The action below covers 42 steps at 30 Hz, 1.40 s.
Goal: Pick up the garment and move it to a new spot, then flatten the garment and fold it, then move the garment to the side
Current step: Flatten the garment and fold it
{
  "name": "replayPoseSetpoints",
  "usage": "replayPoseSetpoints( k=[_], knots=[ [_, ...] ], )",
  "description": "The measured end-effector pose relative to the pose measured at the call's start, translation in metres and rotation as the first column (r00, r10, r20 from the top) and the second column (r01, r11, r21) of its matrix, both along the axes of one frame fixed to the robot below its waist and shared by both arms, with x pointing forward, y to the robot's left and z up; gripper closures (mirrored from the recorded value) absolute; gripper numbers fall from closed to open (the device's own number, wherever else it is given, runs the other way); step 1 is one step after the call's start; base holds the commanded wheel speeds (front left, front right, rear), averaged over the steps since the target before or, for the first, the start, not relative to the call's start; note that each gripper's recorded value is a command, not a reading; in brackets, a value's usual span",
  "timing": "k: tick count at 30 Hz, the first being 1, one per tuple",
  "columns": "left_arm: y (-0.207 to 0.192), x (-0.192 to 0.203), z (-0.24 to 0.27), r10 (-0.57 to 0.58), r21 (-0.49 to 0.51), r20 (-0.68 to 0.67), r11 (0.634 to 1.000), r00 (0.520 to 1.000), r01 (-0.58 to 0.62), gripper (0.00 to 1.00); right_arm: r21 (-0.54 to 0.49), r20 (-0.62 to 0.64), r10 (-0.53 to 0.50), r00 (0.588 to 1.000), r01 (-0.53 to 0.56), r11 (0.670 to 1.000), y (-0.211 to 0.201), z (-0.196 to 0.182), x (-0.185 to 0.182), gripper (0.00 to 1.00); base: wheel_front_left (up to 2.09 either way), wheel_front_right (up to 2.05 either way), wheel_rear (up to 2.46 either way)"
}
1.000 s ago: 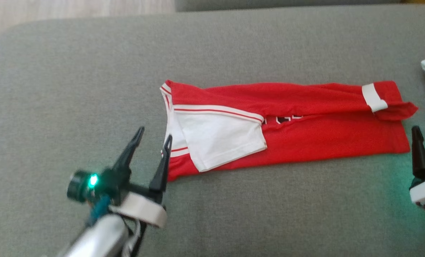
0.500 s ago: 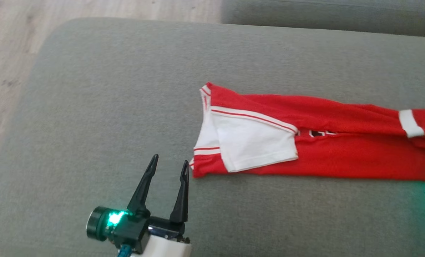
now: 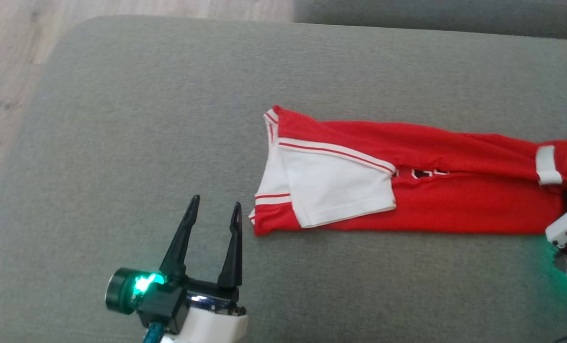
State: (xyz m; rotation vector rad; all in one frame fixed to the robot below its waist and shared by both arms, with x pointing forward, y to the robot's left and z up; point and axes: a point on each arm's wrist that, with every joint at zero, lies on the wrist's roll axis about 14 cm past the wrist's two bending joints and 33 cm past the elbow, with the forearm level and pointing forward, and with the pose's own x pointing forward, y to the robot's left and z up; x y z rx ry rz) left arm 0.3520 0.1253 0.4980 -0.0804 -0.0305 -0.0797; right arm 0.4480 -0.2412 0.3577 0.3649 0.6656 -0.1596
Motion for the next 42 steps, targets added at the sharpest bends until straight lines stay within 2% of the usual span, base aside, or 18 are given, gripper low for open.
replayPoseSetpoints(
  k=[4,10,14,19,20,23,26,34,35,37,42],
  knots=[
    [-0.009,0.004,-0.001,-0.036,-0.002,0.002,0.999,0.999,0.036,0.0,-0.048,0.056,0.003,0.998,0.0,0.999,-0.012,0.011,-0.004,1.0,0.0,0.0,0.0],
    [-0.02,0.011,0.003,-0.082,-0.005,0.02,0.997,0.996,0.082,0.0,-0.139,0.131,-0.061,0.99,0.079,0.987,-0.071,0.042,-0.009,1.0,0.0,0.0,0.0],
    [-0.024,0.012,0.005,-0.105,-0.003,0.031,0.994,0.994,0.105,0.0,-0.104,0.237,-0.085,0.968,0.113,0.988,-0.082,0.077,0.005,1.0,0.0,0.0,0.0],
    [-0.026,0.009,0.007,-0.114,-0.005,0.035,0.993,0.993,0.115,0.0,0.054,0.425,-0.026,0.905,0.004,0.999,-0.025,0.14,0.031,1.0,0.0,0.0,0.0],
    [-0.026,0.009,0.007,-0.114,-0.005,0.035,0.993,0.993,0.115,0.0,0.054,0.425,-0.026,0.905,0.004,0.999,-0.025,0.14,0.031,1.0,0.0,0.0,0.0],
    [-0.028,0.006,0.009,-0.12,-0.009,0.042,0.993,0.992,0.121,0.0,0.125,0.508,0.039,0.86,-0.118,0.985,0.026,0.17,0.03,1.0,0.0,0.0,0.0],
    [-0.028,0.002,0.009,-0.123,-0.012,0.041,0.992,0.992,0.124,0.0,0.16,0.542,0.103,0.834,-0.223,0.962,0.072,0.182,0.018,1.0,0.0,0.0,0.0],
    [-0.019,-0.004,0.012,-0.094,-0.014,0.048,0.995,0.994,0.095,0.0,0.154,0.538,0.279,0.796,-0.418,0.895,0.164,0.17,0.0,1.0,0.0,0.0,0.0],
    [-0.016,-0.006,0.01,-0.088,-0.014,0.043,0.996,0.995,0.089,0.0,0.181,0.526,0.309,0.792,-0.459,0.87,0.186,0.157,-0.006,1.0,0.0,0.0,0.0],
    [-0.013,-0.007,0.009,-0.076,-0.014,0.039,0.997,0.996,0.077,0.0,0.202,0.499,0.354,0.791,-0.503,0.84,0.21,0.14,-0.015,1.0,0.0,0.0,0.0],
    [-0.005,-0.01,0.007,-0.05,-0.012,0.032,0.999,0.998,0.05,0.0,0.261,0.458,0.408,0.79,-0.558,0.788,0.249,0.108,-0.035,1.0,0.0,0.0,0.0]
  ],
)
